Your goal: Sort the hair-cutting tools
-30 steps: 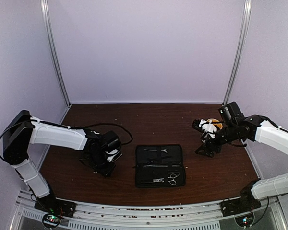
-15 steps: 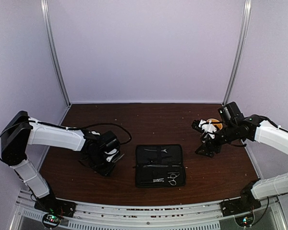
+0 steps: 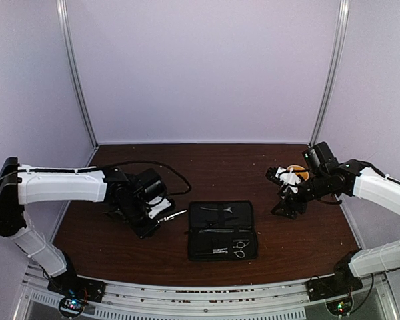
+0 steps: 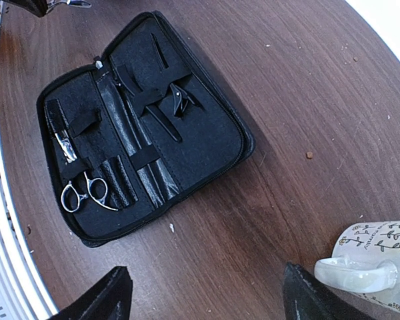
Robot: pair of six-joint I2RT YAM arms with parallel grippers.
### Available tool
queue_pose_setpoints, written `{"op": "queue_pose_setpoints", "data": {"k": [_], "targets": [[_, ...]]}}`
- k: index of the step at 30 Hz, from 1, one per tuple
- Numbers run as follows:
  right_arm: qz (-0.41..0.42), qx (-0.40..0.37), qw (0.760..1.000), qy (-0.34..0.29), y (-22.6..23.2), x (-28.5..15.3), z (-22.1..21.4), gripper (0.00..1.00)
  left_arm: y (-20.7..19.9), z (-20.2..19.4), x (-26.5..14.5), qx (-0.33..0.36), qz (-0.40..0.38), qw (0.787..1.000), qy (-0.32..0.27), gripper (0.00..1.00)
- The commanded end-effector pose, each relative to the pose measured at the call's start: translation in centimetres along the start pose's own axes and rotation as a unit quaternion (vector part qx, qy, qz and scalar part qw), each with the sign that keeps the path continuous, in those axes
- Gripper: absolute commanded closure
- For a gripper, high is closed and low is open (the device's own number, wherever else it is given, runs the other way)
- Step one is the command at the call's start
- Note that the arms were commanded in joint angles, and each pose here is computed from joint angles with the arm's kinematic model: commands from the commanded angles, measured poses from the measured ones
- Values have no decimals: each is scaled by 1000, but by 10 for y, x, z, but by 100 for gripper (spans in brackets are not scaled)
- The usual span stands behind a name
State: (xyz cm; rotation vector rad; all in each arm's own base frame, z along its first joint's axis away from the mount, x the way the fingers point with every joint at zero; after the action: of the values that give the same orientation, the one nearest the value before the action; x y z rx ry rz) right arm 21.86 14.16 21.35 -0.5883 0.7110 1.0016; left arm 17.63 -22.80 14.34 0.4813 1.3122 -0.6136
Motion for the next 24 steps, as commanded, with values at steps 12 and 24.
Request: {"op": "queue_pose_setpoints", "data": {"k": [12, 24], "targets": [[20, 7, 999, 46, -2, 19, -15, 21, -51, 22, -23, 149, -40, 983, 101, 100], [36, 11, 998, 50, 1, 23, -17, 22, -66, 35, -12, 155, -33, 981, 115, 100]]}}
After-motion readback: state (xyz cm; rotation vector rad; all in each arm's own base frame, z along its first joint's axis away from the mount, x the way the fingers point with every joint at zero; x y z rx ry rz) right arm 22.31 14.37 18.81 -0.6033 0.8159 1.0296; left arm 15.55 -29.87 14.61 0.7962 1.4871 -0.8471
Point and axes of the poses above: each gripper's point midway between its finger pads, its own x axis out along the fingers, its own y axis along the line the jaws close on, z = x × y, the point moved 8 cm from there along -x, back along the fingers, and after that the axes turned 6 degrees about -x, right-handed, at the moved point
